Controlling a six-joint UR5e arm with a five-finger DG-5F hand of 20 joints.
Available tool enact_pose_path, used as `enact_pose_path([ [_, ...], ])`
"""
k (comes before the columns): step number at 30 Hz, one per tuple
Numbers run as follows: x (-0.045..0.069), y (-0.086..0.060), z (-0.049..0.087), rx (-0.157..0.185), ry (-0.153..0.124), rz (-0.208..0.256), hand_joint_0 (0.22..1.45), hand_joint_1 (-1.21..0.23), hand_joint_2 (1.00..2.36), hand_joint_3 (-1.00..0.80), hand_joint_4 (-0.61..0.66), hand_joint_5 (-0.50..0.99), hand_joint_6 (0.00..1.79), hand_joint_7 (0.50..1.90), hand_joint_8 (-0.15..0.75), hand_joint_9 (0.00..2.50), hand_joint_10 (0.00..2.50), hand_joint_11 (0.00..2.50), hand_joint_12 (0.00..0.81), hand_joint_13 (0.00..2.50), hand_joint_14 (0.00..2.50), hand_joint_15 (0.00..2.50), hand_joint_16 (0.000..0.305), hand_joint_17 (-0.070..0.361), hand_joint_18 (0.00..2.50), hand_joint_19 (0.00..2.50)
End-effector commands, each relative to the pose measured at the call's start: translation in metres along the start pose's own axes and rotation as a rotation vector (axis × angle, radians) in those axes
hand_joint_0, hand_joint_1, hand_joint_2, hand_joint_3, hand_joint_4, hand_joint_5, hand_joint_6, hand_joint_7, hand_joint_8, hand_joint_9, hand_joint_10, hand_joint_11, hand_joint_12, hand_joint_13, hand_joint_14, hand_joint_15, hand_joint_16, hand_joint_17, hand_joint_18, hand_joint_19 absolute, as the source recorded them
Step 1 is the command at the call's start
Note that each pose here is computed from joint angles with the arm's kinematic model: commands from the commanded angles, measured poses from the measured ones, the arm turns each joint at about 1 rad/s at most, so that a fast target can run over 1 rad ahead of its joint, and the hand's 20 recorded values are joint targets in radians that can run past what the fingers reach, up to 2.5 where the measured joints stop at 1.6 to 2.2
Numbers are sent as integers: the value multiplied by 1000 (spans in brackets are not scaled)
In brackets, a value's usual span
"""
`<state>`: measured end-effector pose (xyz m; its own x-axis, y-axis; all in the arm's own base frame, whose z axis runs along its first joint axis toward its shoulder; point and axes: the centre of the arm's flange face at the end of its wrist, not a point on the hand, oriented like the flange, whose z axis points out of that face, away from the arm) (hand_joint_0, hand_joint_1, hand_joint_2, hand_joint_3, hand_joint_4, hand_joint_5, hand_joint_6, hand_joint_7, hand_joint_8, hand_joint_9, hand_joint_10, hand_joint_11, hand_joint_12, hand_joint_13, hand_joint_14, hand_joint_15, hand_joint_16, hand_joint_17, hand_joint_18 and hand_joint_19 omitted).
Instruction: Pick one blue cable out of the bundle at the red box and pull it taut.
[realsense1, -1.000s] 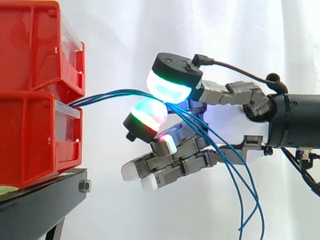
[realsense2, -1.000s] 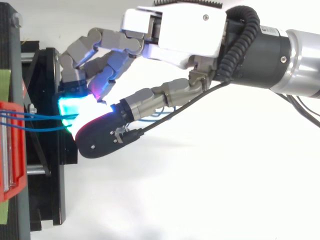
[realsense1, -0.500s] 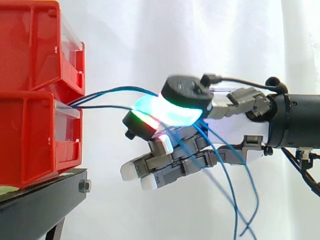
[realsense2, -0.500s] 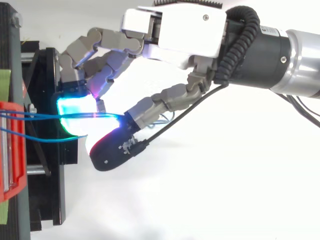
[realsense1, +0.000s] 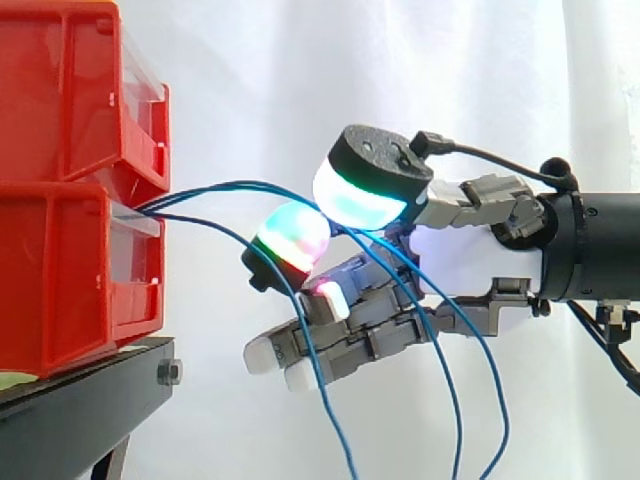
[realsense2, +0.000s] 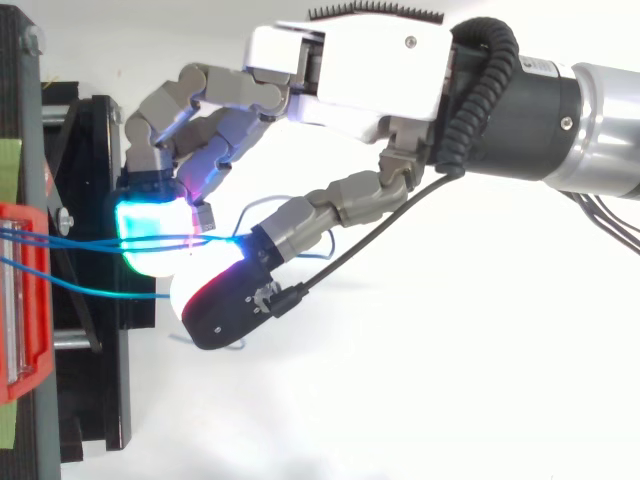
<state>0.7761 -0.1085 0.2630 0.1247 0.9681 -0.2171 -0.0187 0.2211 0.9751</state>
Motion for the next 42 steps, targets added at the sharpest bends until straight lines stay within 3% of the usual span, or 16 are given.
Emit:
enact_pose_path([
  [1,0,0,0,0,0,0,463,-741,1000,-500,61,-146,887,891,359,986,11,1072,478,507,9,248,61,136,466,289],
  [7,1,0,0,0,1,0,542,-620,1000,-500,42,-133,867,989,337,1016,13,1063,451,503,10,251,55,124,432,308],
  [17,1,0,0,0,1,0,586,-718,1010,-313,78,-131,876,1062,360,1019,14,1067,453,529,10,258,55,123,447,307],
  [28,1,0,0,2,2,0,623,-833,1011,-302,100,-145,903,996,363,999,15,1085,450,535,9,240,53,119,467,285],
  [34,1,0,0,0,1,0,718,-947,1009,-383,75,-175,931,944,369,963,12,1076,458,540,9,215,54,122,504,238],
  [42,2,0,0,1,3,0,731,-950,1000,-500,124,-185,935,873,368,946,12,1076,465,540,8,200,55,123,521,230],
])
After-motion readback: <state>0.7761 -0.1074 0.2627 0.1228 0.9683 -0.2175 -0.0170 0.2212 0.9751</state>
